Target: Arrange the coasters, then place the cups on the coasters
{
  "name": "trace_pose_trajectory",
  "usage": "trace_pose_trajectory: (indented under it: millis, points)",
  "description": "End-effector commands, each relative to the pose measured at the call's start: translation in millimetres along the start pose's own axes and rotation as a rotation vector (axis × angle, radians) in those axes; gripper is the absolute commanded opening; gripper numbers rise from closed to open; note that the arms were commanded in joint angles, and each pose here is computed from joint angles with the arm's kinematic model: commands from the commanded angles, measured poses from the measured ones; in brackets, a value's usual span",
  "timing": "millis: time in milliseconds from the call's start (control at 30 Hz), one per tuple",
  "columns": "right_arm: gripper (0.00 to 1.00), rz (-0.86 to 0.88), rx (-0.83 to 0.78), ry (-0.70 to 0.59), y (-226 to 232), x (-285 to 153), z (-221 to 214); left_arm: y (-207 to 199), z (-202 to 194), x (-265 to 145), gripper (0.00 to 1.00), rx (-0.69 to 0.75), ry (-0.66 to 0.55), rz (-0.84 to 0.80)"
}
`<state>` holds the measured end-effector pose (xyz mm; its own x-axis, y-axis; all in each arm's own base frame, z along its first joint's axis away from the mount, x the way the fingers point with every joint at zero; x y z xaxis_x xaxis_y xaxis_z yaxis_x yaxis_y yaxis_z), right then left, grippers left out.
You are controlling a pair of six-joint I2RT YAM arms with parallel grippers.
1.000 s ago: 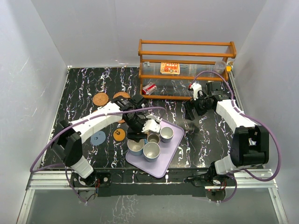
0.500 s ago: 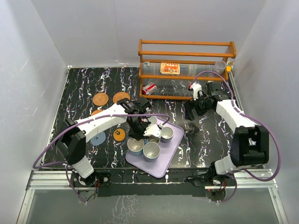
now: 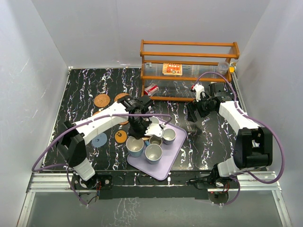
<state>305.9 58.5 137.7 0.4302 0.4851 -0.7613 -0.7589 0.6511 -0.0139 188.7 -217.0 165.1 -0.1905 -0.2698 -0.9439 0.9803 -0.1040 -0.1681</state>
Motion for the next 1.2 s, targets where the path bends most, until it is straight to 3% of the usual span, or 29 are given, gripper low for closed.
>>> trace_pose_trajectory:
  millis: [0,233,467,900,1167]
  points:
    - [0.98,-0.027,-0.014,-0.029,-5,-1,8,-16,0,-29,0.0,-0.037,0.013,-0.009]
    - [0.98,-0.033,-0.01,-0.022,-7,0,7,-15,-12,-64,0.0,-0.152,0.043,0.084]
    - [0.98,-0.036,-0.009,-0.02,-8,0,8,34,-45,-119,0.0,-0.423,-0.061,0.327]
    - [0.98,-0.034,-0.012,-0.034,-6,-3,10,174,-195,-174,0.0,-1.096,-0.201,0.64]
    - [0.98,-0.029,-0.008,-0.033,-6,-3,9,233,-249,-161,0.0,-1.264,-0.218,0.653]
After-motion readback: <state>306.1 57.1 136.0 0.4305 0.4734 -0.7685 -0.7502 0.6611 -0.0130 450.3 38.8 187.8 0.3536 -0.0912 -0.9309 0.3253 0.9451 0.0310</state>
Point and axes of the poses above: each gripper's point midway between its finger pads, its own x axis out along the fingers, its own y axis along the line the jaws close on, z = x × y, the point moved 5 cm from there along -x, back along the fingers, and after that the axes turned 14 degrees about -x, right-handed, at the moved point
